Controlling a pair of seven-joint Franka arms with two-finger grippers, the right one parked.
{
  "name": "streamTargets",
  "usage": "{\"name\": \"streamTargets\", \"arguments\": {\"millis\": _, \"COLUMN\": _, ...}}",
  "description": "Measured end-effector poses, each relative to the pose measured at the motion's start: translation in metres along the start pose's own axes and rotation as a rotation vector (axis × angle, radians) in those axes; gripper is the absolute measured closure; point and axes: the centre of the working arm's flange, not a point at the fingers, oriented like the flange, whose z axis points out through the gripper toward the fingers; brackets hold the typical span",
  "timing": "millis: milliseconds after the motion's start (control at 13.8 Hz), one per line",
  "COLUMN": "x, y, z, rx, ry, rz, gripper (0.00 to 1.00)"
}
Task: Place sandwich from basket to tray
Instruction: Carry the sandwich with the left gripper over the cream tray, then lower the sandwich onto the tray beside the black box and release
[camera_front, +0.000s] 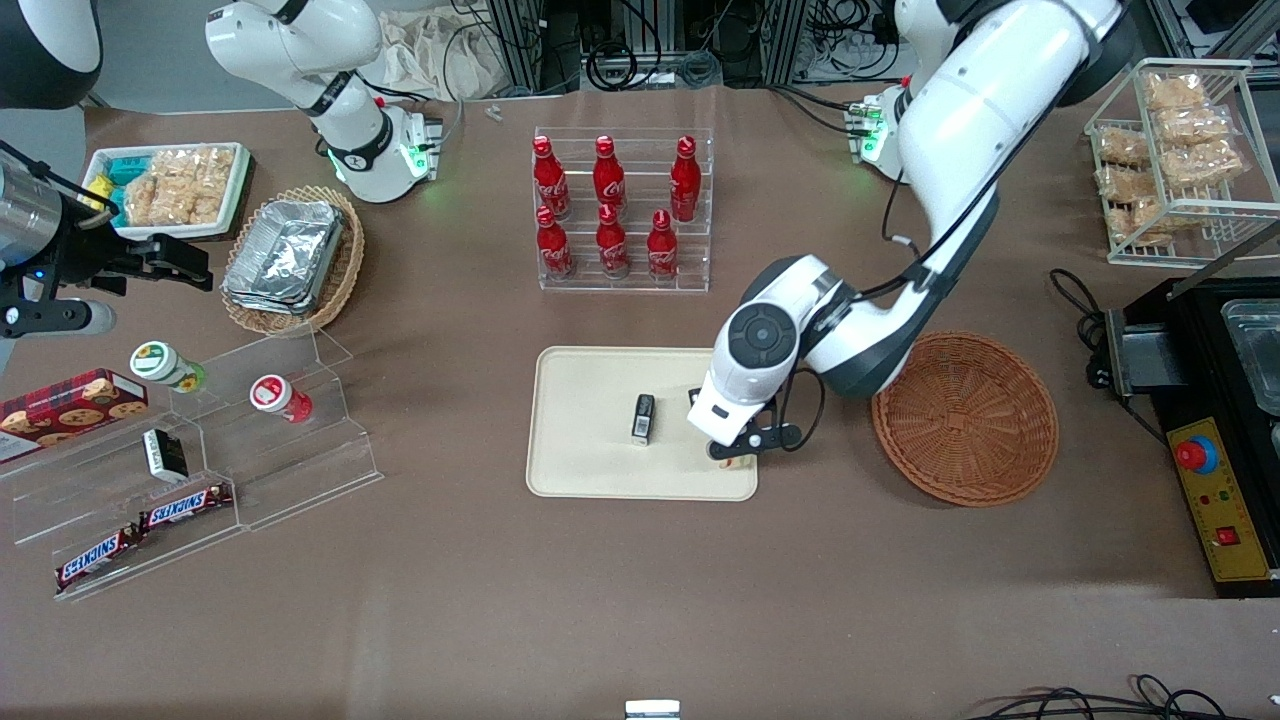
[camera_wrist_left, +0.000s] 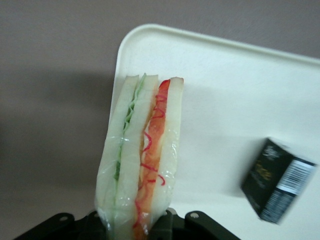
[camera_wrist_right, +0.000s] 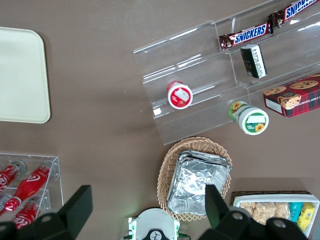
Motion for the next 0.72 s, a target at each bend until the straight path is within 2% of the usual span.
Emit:
{"name": "streamTargets", "arguments": {"millis": 145, "x": 0.002, "y": -0.001, "z": 0.018, "rx": 0.006, "ry": -0.018, "rz": 0.041, "gripper": 0.8}}
{"name": "streamTargets", "arguments": {"millis": 435, "x": -0.005, "y": 0.008, "z": 0.021, "rx": 0.008, "ry": -0.02, "rz": 0.075, "gripper": 0.8}}
{"name": "streamTargets", "arguments": {"millis": 580, "x": -0.008, "y": 0.01, "z": 0.021, "rx": 0.011, "ry": -0.018, "rz": 0.082, "gripper": 0.66}}
{"name": "streamTargets", "arguments": {"millis": 725, "x": -0.005, "y": 0.011, "z": 0.016, "rx": 0.004, "ry": -0.01, "rz": 0.077, "gripper": 0.46}}
